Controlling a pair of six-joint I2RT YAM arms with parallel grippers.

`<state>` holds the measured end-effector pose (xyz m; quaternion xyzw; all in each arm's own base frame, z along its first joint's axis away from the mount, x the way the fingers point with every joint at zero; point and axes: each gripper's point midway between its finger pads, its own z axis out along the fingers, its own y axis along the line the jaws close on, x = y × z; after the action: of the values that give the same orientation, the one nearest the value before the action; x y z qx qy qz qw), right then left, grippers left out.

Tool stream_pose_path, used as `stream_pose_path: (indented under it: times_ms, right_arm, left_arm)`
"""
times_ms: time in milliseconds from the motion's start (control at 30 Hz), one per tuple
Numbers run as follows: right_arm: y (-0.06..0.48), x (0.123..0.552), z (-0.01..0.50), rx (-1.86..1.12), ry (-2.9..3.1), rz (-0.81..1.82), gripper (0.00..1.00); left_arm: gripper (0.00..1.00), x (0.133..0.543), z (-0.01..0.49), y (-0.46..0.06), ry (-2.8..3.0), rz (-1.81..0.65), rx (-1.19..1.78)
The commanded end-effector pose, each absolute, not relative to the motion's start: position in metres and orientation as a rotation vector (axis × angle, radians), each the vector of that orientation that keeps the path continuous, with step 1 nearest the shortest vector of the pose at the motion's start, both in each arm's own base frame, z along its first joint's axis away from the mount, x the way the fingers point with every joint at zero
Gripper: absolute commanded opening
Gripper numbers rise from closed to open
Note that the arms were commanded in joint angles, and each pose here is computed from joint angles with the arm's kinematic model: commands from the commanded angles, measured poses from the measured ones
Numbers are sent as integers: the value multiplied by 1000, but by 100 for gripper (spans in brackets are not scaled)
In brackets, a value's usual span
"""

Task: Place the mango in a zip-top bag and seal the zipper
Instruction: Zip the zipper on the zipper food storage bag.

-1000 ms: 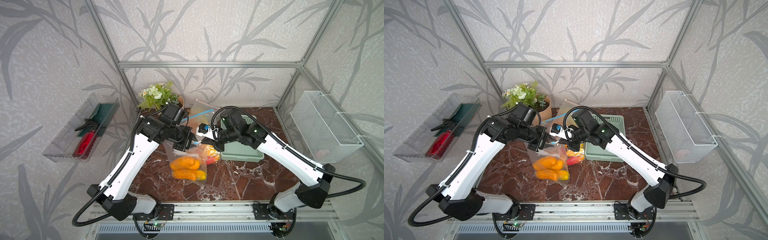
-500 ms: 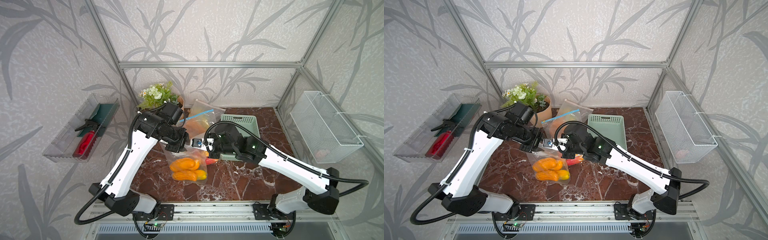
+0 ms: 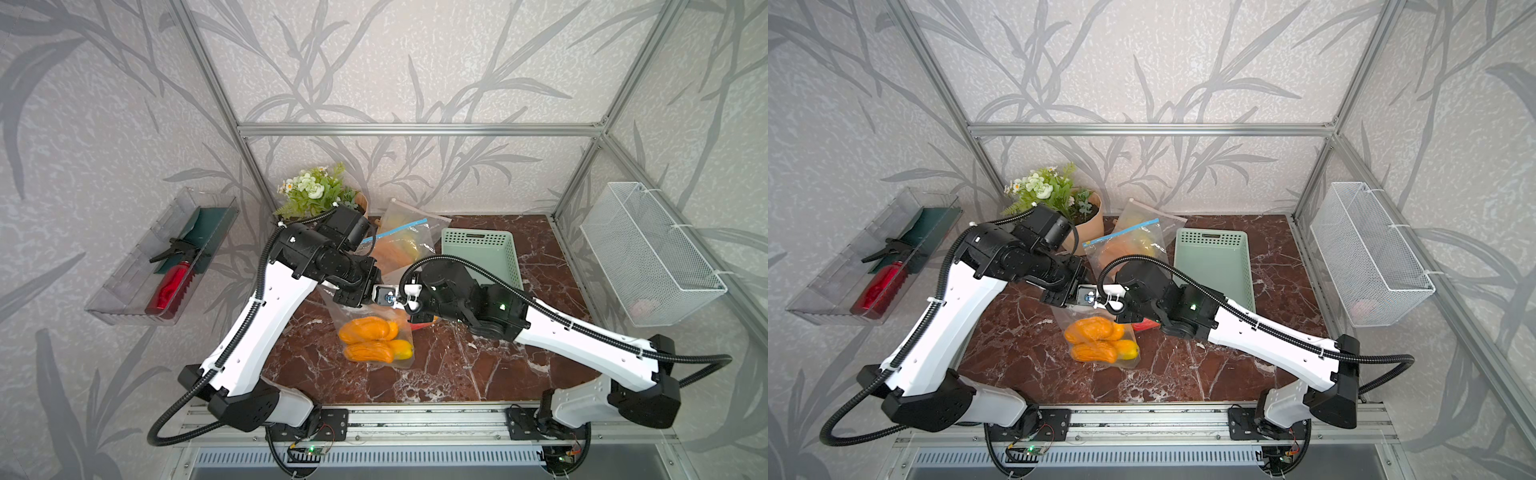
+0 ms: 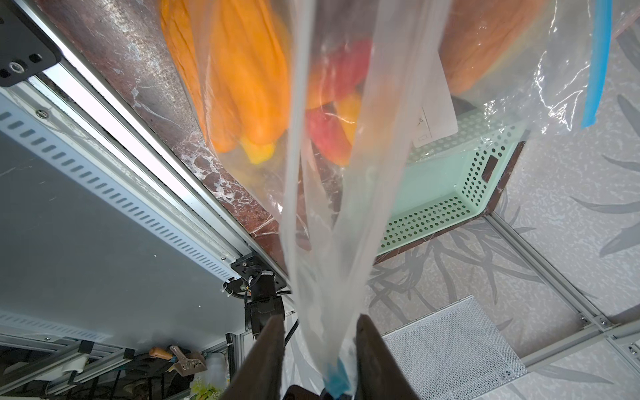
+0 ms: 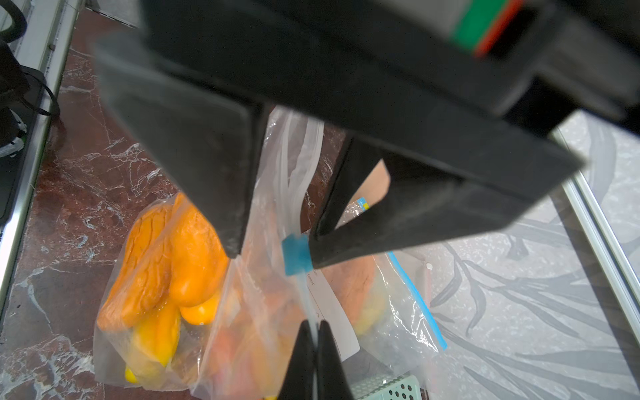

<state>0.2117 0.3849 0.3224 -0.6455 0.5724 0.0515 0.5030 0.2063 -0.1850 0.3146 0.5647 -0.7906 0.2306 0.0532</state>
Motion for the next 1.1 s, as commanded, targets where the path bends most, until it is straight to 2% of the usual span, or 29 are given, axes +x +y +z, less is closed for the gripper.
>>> stream_pose_path:
  times_ms: [0, 133, 267, 533, 800, 1067]
  right_arm:
    - [385, 207, 334, -1535, 1358, 127, 0]
    - [386, 202, 337, -1539, 1351, 144, 0]
    - [385, 200, 342, -1519, 1349, 151, 0]
    - [372, 199, 347, -1479, 1373, 153, 0]
    - [356, 205, 338, -1420, 1488, 228, 0]
    - [349, 213, 338, -1394, 1533, 265, 0]
  left_arm:
    - [31, 201, 312, -186, -2344, 649, 1782]
    - [28, 200, 310, -189, -2348, 646, 1781]
    - [17, 198, 309, -187, -2360, 643, 1785]
    - [3, 198, 303, -175, -2410, 610, 1813]
    - [0, 212, 284, -140, -2543, 492, 1849]
    - [0, 231, 290, -99, -2592, 449, 1977]
